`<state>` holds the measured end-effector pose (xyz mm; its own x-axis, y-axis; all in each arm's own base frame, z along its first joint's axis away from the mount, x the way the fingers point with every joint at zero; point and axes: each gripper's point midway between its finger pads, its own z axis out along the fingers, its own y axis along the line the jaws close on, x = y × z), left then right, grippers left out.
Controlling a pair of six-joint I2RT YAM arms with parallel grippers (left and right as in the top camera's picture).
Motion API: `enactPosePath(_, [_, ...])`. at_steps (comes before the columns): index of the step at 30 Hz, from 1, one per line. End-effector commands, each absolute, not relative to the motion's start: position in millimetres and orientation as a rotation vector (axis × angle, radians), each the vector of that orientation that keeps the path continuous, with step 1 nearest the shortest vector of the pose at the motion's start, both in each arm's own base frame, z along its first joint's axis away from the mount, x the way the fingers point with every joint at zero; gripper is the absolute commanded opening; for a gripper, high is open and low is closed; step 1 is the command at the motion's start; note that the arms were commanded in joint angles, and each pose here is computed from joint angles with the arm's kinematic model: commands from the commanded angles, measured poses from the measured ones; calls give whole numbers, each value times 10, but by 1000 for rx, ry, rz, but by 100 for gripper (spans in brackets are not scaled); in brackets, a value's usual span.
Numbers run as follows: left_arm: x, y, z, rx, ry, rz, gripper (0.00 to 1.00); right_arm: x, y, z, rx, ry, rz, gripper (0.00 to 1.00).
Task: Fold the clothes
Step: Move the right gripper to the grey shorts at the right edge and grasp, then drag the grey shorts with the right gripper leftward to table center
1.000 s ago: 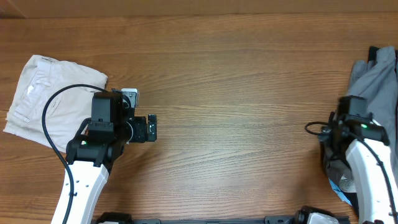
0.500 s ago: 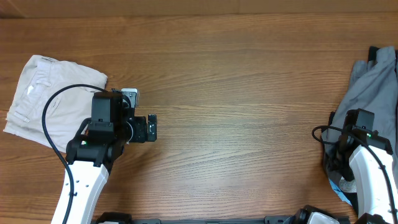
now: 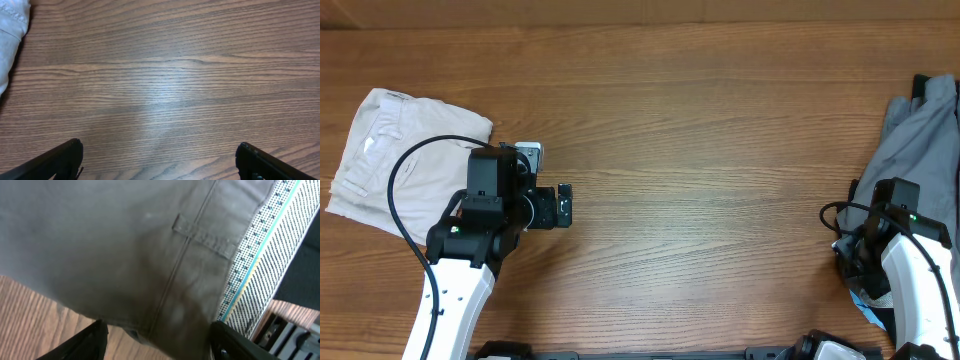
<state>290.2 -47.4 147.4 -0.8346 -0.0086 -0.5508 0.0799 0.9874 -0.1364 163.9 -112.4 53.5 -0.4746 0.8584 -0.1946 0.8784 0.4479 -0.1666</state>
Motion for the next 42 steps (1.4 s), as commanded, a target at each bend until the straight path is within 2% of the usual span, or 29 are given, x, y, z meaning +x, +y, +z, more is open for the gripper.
enactPosePath(1, [2968, -468, 1589, 47, 2518, -209, 100, 1647, -1081, 521, 1586, 2602, -327, 69])
enactPosePath(4, [2967, -468, 1588, 47, 2518, -209, 100, 1652, -1060, 515, 1588, 2607, -308, 68])
enactPosePath(5, [2966, -468, 1588, 47, 2519, -208, 100, 1650, -1053, 513, 1590, 2610, -304, 64])
enactPosePath(11, [2975, -468, 1594, 47, 2514, -209, 100, 1606, -985, 420, 1633, 2609, -267, 29])
enactPosePath(13, [2979, -468, 1597, 47, 2512, -208, 100, 1583, -974, 377, 1634, 2613, -267, 4])
enactPosePath(19, [2982, -468, 1599, 48, 2511, -208, 100, 1620, -891, 342, 1638, 2623, -185, 4])
enactPosePath(23, [2982, -468, 1599, 47, 2511, -208, 100, 1923, -782, 513, 1478, 2660, 18, 4])
enactPosePath(25, [2986, -469, 1602, 47, 2509, -208, 100, 2238, -654, 757, 1307, 2657, 216, 4])
enactPosePath(28, [3005, -471, 1616, 48, 2499, -209, 100, 2766, -270, 1352, 894, 2611, 563, 4])
enactPosePath(32, [3019, -472, 1627, 48, 2492, -209, 100, 3090, 201, 1997, 552, 2536, 718, 4])
enactPosePath(36, [3019, -472, 1627, 48, 2492, -209, 100, 3153, 796, 2226, 268, 2528, 781, 4])
enactPosePath(42, [3021, -472, 1628, 48, 2491, -209, 100, 2976, 1572, 1978, 63, 2668, 788, 4])
